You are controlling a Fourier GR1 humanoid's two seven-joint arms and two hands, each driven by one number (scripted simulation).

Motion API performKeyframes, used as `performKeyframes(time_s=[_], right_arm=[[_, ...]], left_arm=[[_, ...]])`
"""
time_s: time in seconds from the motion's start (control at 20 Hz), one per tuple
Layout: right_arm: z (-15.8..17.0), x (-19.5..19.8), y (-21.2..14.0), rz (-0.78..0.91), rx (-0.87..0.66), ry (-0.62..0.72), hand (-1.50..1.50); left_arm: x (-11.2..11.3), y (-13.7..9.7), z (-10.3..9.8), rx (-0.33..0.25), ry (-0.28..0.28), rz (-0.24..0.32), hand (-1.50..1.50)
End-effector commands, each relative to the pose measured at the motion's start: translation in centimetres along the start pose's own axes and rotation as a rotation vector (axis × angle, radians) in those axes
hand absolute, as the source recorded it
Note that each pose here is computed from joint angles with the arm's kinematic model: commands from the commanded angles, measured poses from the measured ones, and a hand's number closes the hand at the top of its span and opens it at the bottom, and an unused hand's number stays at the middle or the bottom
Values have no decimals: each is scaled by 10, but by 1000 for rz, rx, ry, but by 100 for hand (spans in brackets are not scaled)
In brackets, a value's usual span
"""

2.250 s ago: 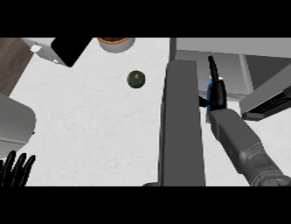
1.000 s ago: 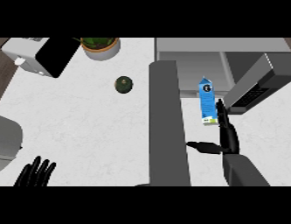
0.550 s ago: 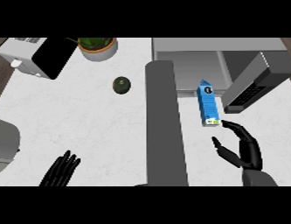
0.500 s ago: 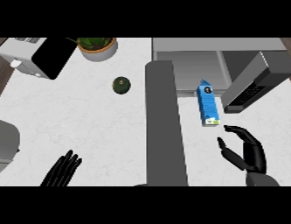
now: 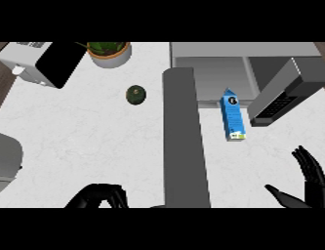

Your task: Pick up the milk, place it into the microwave and close the microwave

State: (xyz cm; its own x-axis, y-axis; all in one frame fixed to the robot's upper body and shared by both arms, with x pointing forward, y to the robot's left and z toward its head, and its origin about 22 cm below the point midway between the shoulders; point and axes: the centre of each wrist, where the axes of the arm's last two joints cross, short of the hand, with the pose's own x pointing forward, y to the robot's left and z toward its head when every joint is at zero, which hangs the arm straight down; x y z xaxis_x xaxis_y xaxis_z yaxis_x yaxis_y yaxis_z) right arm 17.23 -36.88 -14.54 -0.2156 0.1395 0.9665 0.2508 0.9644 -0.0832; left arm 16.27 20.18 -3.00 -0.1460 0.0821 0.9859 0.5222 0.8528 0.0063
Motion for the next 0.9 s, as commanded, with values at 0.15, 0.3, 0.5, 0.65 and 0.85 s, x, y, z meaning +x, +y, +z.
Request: performKeyframes(time_s=[0.15,0.3,0.5,0.65,0.85], right_arm=[[2,14,-51,-38,-53,-21,-150],[27,18,-59,-11,-27,-19,-150],[18,19,-61,-69,-8,-33,-150],[20,20,-66,-56,-22,-35,-150],[22,23,-73,-51,14,-50,-150]], left_arm=[[-12,-19,-52,52,12,-68,150],[-30,0,-72,13,2,-122,150],[-39,-7,-87,-222,171,-169,150],[-46,-28,-99,-334,258,-143,150],[-63,-60,-104,-493,354,-195,150]])
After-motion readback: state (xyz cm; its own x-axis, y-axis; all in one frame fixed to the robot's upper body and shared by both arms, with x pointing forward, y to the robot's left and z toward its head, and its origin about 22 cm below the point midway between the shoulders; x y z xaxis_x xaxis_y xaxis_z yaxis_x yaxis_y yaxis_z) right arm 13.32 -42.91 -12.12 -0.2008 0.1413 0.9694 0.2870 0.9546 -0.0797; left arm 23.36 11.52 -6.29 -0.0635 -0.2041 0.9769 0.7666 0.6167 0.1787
